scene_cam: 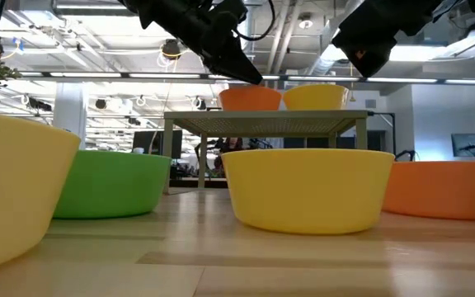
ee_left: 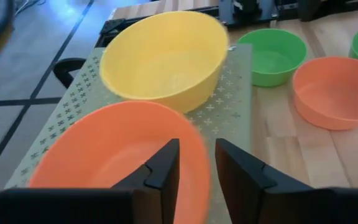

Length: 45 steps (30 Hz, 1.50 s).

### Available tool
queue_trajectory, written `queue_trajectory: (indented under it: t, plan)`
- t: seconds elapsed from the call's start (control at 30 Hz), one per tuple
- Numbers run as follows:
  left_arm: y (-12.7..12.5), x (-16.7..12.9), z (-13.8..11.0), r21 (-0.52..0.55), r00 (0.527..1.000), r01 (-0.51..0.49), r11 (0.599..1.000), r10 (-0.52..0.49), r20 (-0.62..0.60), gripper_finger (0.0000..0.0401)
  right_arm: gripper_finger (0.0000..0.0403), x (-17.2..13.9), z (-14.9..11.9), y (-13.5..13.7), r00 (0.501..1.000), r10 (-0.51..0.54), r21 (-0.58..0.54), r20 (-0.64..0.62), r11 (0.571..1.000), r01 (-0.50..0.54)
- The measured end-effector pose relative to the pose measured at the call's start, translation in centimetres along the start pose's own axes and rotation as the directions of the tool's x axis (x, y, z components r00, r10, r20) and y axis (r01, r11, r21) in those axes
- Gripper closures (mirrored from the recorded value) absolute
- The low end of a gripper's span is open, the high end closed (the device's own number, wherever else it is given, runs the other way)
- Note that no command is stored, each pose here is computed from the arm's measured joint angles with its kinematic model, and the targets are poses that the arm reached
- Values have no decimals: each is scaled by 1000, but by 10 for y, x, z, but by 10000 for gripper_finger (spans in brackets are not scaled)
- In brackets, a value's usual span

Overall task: Pick & Place Mini bowls
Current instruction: Put the green bowl on the shelf

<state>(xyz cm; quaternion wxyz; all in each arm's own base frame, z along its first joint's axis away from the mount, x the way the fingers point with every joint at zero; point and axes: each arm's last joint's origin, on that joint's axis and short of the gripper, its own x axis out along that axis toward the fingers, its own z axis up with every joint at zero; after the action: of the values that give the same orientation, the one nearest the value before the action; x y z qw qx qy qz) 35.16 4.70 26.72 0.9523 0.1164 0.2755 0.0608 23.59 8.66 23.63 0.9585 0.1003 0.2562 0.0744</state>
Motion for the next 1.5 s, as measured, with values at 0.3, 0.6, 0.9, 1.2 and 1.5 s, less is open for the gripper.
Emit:
queue_trajectory:
  t: [0.3, 0.6, 0.9, 1.2, 1.5]
  plan:
    - [-9, -1, 6, -25, 999, 12, 1000, -11, 46, 301, 324, 0, 0, 0, 1000, 5, 0, -2, 1000, -5]
    - [-64, -40, 25, 16, 983, 169, 986, -169, 74, 299, 324, 0, -1, 0, 1000, 2, -4, -13, 1000, -2]
    - [-137, -69, -32, -215, 919, 334, 918, -368, -143, 299, 324, 0, -3, -1, 1000, -13, -6, -29, 1000, 12]
    - [-179, -81, -77, -373, 861, 350, 859, -452, -234, 299, 324, 0, -3, -1, 999, -14, -7, -29, 1000, 14]
    - [-207, -99, -118, -246, 801, 432, 868, -494, -338, 299, 324, 0, -4, -1, 999, -18, -9, -38, 1000, 18]
